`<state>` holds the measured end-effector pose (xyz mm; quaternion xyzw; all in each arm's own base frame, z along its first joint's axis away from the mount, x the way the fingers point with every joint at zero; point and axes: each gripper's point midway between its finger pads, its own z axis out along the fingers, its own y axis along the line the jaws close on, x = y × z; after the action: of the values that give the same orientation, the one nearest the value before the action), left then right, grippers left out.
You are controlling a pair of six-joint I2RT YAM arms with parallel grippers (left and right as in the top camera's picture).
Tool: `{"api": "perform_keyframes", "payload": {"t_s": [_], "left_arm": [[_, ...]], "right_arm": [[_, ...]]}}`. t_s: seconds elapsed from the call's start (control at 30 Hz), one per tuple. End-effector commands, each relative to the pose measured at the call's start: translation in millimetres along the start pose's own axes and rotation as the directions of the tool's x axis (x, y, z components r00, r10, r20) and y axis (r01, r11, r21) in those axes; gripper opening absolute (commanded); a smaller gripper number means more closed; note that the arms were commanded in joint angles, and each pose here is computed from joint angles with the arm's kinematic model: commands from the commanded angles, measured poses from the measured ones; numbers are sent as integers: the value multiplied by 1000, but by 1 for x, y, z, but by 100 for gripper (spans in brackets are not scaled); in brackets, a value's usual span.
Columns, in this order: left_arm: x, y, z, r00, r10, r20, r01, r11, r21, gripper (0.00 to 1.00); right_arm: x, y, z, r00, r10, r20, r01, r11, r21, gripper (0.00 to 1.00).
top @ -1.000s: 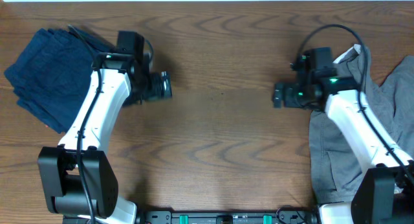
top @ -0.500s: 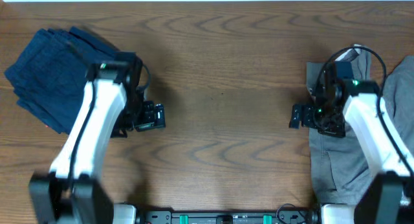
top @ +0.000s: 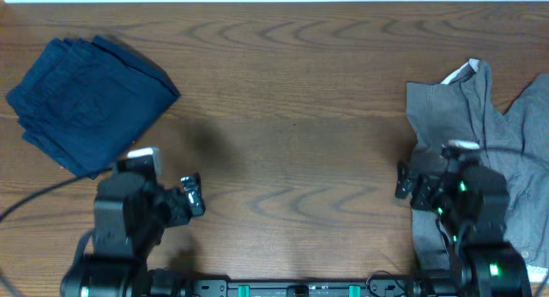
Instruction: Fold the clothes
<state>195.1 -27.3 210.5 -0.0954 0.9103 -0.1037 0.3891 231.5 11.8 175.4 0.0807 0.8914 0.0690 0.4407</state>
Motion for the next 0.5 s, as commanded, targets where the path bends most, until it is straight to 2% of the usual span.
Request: {"api": "perform_keyframes", "payload": {"t_s": [0.0, 0.13, 0.47], "left_arm": [[-4, 2, -13, 997, -9, 81, 9, 1000, 7, 98], [-5, 1, -22, 992, -9, 122, 7, 1000, 21, 98], [-5, 1, -22, 993, -9, 121, 7, 1000, 21, 98]], "right_arm": [[-6, -6, -15, 996, 9, 86, -12, 1000, 26, 99], [-8, -5, -25, 992, 9, 127, -11, 1000, 16, 99], [14, -10, -23, 999, 10, 34, -11, 999, 39, 99]]}}
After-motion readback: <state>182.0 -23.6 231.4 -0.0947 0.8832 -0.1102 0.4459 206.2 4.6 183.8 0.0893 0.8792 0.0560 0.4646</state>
